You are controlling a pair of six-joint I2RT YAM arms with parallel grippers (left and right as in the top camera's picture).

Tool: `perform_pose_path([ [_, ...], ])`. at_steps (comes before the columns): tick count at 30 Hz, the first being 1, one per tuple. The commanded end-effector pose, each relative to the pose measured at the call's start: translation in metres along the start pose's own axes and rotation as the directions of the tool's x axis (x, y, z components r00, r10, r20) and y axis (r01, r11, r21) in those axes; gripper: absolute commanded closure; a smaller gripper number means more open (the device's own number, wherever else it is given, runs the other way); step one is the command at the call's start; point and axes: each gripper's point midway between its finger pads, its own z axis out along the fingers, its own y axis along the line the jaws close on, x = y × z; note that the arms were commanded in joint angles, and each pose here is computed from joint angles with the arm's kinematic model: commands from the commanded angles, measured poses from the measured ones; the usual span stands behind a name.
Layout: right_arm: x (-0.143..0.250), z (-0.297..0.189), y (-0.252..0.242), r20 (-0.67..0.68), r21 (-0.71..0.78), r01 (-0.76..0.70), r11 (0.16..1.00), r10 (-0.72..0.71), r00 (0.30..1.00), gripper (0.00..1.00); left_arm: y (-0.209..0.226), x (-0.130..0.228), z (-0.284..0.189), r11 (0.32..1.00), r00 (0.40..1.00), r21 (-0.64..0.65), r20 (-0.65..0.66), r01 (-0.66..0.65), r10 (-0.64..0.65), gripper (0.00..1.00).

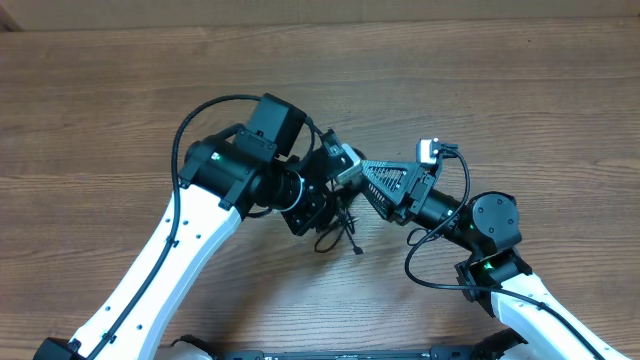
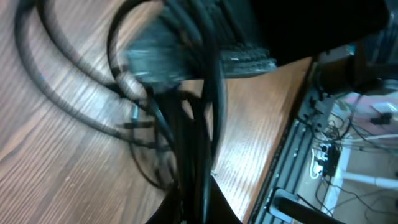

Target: Untangle cables

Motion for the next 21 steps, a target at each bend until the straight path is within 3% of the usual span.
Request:
perform_pose_path([
  [1, -0.004, 0.002, 0.015, 0.020, -0.044, 0.027, 0.999, -0.026, 0.999, 0.26, -0.028, -0.008, 0.000, 0.991, 0.994, 0.083, 0.036, -0.107, 0.104, 0.96],
  [4, -0.004, 0.002, 0.013, 0.020, -0.037, 0.040, 0.999, -0.039, 0.999, 0.33, -0.037, -0.009, 0.001, 0.980, 0.986, 0.110, 0.047, -0.164, 0.159, 0.96],
  [9, -0.003, 0.002, -0.001, 0.014, 0.016, 0.024, 1.000, -0.024, 1.000, 0.56, -0.039, -0.010, 0.002, 0.978, 0.984, 0.116, 0.050, -0.175, 0.170, 0.96],
  [12, -0.008, 0.002, -0.009, 0.035, 0.051, 0.117, 0.992, -0.119, 0.992, 0.68, -0.041, -0.010, 0.002, 0.976, 0.984, 0.126, 0.055, -0.175, 0.169, 0.96],
  [15, -0.026, -0.003, -0.008, 0.113, 0.064, 0.169, 0.984, -0.175, 0.978, 0.69, -0.047, -0.010, 0.001, 0.969, 0.982, 0.161, 0.067, -0.188, 0.179, 0.96],
  [21, -0.081, -0.036, 0.041, 0.325, -0.032, 0.341, 0.939, -0.313, 0.892, 0.68, -0.069, 0.008, -0.004, 0.932, 0.972, 0.278, 0.048, -0.234, 0.230, 0.96],
])
